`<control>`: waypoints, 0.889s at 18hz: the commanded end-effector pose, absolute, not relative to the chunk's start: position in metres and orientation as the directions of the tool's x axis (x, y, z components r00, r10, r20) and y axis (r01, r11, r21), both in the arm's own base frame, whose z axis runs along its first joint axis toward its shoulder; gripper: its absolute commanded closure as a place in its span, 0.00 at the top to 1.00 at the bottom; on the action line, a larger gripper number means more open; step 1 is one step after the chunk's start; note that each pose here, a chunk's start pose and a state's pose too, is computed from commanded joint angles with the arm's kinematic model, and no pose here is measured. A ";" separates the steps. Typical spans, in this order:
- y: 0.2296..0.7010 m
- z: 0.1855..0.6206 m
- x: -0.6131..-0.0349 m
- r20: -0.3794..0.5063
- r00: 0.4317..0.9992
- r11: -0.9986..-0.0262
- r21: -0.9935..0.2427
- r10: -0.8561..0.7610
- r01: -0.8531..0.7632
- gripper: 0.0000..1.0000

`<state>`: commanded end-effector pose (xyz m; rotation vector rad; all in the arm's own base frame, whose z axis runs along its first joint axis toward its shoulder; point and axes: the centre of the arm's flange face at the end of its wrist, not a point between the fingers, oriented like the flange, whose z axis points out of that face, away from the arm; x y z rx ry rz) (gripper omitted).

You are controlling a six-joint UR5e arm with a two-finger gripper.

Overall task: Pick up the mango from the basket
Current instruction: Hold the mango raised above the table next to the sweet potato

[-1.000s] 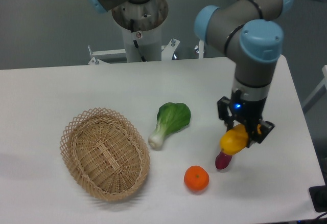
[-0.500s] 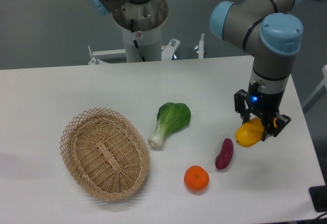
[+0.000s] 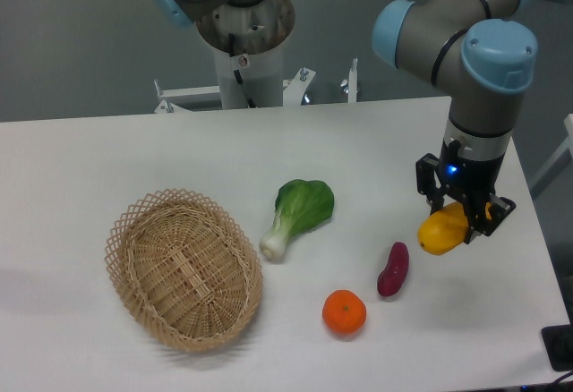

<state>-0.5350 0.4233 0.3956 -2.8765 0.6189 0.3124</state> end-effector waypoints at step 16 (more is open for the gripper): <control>0.423 0.395 -0.533 -0.238 0.892 -0.896 -0.136 -0.384 -0.423 0.53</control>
